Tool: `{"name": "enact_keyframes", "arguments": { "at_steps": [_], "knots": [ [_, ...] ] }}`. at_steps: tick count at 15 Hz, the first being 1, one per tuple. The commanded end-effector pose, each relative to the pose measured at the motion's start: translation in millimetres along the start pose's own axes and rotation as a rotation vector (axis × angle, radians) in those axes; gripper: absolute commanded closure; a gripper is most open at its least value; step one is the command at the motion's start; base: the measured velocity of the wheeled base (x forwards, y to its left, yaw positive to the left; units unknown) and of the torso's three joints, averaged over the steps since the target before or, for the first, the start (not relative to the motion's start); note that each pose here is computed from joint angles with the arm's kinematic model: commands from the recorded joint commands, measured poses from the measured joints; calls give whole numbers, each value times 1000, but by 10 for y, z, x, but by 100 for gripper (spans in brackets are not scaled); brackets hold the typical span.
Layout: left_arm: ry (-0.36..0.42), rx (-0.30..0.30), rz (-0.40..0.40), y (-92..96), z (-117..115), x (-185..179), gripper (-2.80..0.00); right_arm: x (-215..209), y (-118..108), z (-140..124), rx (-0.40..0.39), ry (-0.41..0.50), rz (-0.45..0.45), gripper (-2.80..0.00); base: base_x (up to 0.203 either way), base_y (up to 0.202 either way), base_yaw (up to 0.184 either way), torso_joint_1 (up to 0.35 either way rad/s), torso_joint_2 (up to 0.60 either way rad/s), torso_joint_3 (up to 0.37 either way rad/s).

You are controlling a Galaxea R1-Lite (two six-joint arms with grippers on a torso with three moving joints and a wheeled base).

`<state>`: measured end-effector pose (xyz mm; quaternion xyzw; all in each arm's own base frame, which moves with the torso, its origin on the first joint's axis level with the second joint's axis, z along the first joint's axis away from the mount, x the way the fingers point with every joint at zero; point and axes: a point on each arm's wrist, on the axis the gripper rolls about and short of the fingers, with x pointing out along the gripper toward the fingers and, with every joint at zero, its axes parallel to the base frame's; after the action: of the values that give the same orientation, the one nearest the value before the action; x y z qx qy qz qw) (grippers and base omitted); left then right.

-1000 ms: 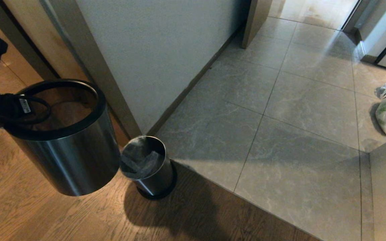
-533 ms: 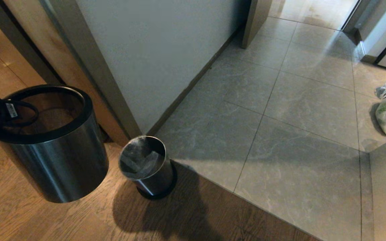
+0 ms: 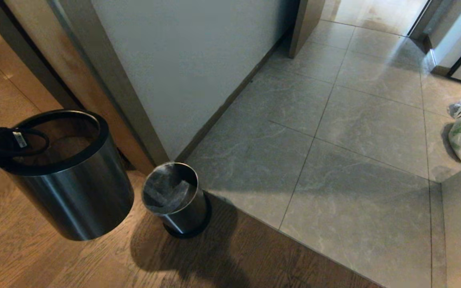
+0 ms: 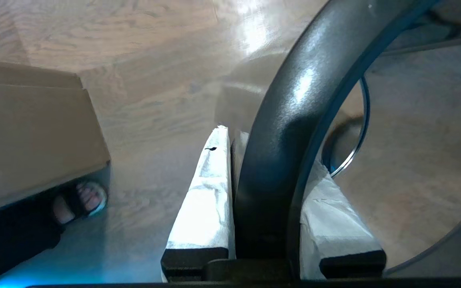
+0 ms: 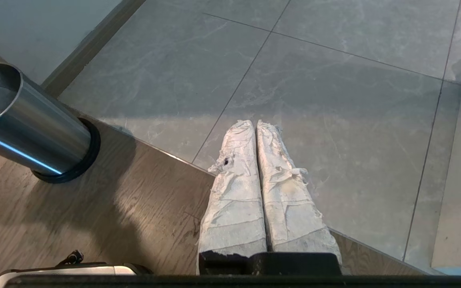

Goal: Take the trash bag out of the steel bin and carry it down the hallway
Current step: Place the outer trash can on the ground

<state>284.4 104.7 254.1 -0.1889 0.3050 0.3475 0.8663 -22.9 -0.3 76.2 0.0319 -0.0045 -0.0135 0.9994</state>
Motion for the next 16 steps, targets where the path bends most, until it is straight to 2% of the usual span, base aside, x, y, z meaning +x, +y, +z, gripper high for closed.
{"name": "enact_keyframes", "arguments": {
  "at_steps": [1,6,10,13,15,16],
  "knots": [
    [21,-9,28,37,-54,286,0,1,0,-4,1,0,1,0,0,0,0,0,0,0],
    [14,-33,36,55,-108,889,0,1,0,-4,1,0,0,0,0,0,0,0,0,0],
    [-17,-57,23,-17,-207,1444,0,1,0,-4,1,0,0,0,0,0,0,0,0,0],
    [-50,-84,23,23,-309,1866,0,1,0,-4,1,0,0,0,0,0,0,0,0,0],
    [-79,-98,5,25,-374,2088,0,1,0,-4,1,0,0,0,0,0,0,0,0,0],
    [-77,-125,-17,19,-398,2142,0,1,0,-4,1,0,0,0,0,0,0,0,0,0]
  ]
}}
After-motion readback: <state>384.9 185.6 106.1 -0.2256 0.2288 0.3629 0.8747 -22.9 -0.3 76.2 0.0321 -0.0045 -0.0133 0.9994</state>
